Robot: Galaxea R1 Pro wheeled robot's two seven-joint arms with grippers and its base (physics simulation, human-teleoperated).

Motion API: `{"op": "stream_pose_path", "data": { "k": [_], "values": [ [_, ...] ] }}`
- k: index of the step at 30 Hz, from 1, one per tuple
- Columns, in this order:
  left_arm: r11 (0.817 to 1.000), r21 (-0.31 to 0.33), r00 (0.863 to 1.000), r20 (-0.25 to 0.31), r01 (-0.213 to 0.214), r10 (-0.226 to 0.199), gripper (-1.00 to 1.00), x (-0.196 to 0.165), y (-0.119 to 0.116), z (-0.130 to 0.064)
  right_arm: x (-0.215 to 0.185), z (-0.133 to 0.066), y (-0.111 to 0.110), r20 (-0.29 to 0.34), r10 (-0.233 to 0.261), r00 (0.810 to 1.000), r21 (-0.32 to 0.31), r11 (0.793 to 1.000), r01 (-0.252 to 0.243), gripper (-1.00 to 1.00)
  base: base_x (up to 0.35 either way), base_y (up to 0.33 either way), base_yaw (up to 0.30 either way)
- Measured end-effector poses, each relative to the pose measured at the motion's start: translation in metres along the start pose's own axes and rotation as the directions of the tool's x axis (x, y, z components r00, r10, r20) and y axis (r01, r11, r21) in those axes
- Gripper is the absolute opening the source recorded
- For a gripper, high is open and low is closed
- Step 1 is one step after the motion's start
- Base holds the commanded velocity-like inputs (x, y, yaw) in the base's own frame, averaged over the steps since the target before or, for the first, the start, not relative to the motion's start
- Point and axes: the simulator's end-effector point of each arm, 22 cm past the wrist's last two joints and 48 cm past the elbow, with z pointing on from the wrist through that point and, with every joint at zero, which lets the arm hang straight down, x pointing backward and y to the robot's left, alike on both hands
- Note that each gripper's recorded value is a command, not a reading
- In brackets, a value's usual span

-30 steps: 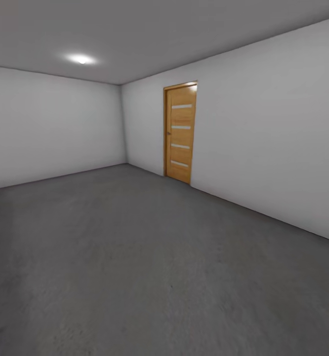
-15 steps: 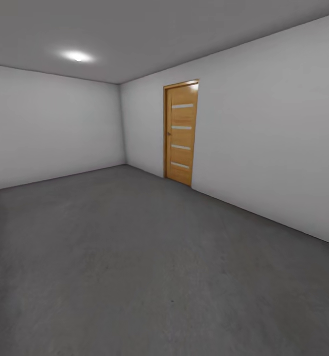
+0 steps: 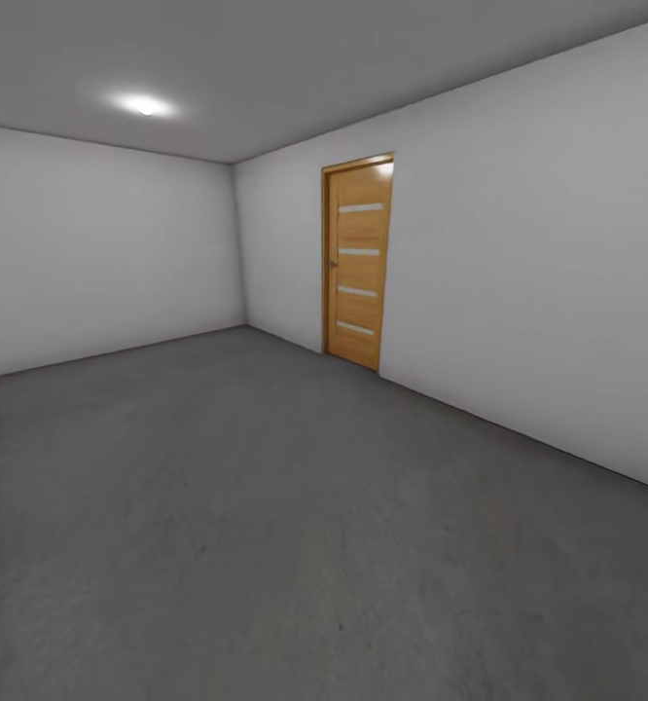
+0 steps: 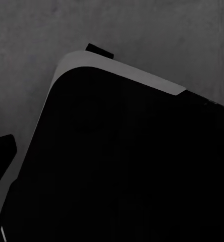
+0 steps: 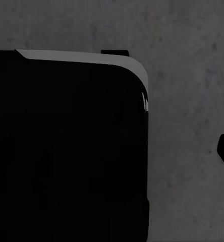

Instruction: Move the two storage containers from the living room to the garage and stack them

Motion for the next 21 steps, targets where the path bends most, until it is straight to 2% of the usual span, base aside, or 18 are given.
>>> {"op": "stream_pose_path", "data": {
  "k": [21],
  "values": [
    [1.000,0.001,1.000,0.000,-0.001,0.001,1.00,0.0003,-0.0005,0.0000,0.0001,0.0000,0.0000,0.000,0.000,1.000,0.000,1.000,0.000,1.00,0.324,0.000,0.000]
  ]
}}
